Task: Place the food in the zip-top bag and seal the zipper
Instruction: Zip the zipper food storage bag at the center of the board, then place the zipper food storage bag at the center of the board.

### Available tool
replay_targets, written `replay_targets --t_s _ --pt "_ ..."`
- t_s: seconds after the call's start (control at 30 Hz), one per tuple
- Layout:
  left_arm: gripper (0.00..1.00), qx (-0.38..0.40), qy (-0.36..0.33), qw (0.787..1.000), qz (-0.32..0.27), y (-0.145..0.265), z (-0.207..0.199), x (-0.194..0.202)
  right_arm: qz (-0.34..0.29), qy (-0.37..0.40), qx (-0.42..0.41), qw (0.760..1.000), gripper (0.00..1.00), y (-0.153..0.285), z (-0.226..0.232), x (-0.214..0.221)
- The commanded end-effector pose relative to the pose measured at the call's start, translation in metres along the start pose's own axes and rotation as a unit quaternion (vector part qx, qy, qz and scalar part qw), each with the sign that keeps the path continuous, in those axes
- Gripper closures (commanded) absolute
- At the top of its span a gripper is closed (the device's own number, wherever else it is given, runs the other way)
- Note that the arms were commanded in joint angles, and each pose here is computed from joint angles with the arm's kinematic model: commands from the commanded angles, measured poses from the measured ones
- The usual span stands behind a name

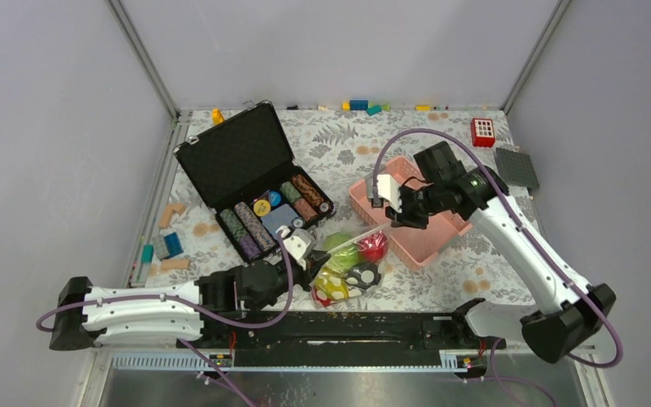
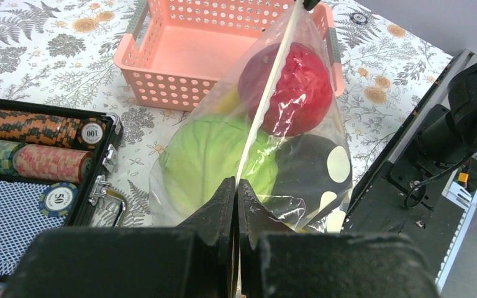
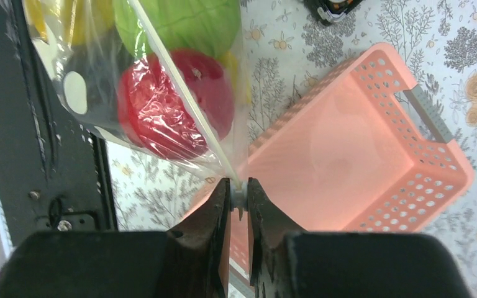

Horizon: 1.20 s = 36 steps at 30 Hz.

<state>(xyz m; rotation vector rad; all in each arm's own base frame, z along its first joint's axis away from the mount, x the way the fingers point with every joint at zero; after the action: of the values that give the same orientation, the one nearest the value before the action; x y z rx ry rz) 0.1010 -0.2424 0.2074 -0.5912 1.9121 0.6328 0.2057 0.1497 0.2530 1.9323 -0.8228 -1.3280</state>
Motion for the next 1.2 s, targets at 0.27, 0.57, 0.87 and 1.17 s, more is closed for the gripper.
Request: replay_targets --t_s 0.27,0.57,0.87,1.17 --pt "0.01 -0.037 0.019 0.997 -0.068 0.005 -0.005 -0.052 -0.183 -0.212 0.103 0.955 0.96 -0.013 0.026 -0.017" --pt "0.01 -0.234 0.080 0.955 -0.162 0.028 0.039 -0.087 -0.154 -0.438 0.113 0.878 0.97 -0.025 0.058 0.001" --pt "0.01 -0.307 0.174 0.915 -0.197 0.048 0.087 -0.089 -0.067 -0.533 0.150 0.830 0.70 -0.035 0.097 0.040" --pt "0.01 -0.352 0.169 0.904 -0.177 0.069 0.099 -0.097 -0.058 -0.573 0.339 0.744 0.00 0.016 0.058 0.046"
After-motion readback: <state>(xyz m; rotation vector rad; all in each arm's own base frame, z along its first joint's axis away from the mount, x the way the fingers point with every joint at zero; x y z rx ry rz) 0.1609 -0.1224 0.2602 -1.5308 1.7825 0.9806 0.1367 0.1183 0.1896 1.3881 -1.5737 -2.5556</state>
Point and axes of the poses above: each gripper's point midway between its finger pads, its own y axis back along the fingers, its own z axis along the line the jaws close on, x = y × z, the point moved 5 cm from there along y, back along the fingers, and after that the axes turned 14 degrees about y, right-handed, at the moved point
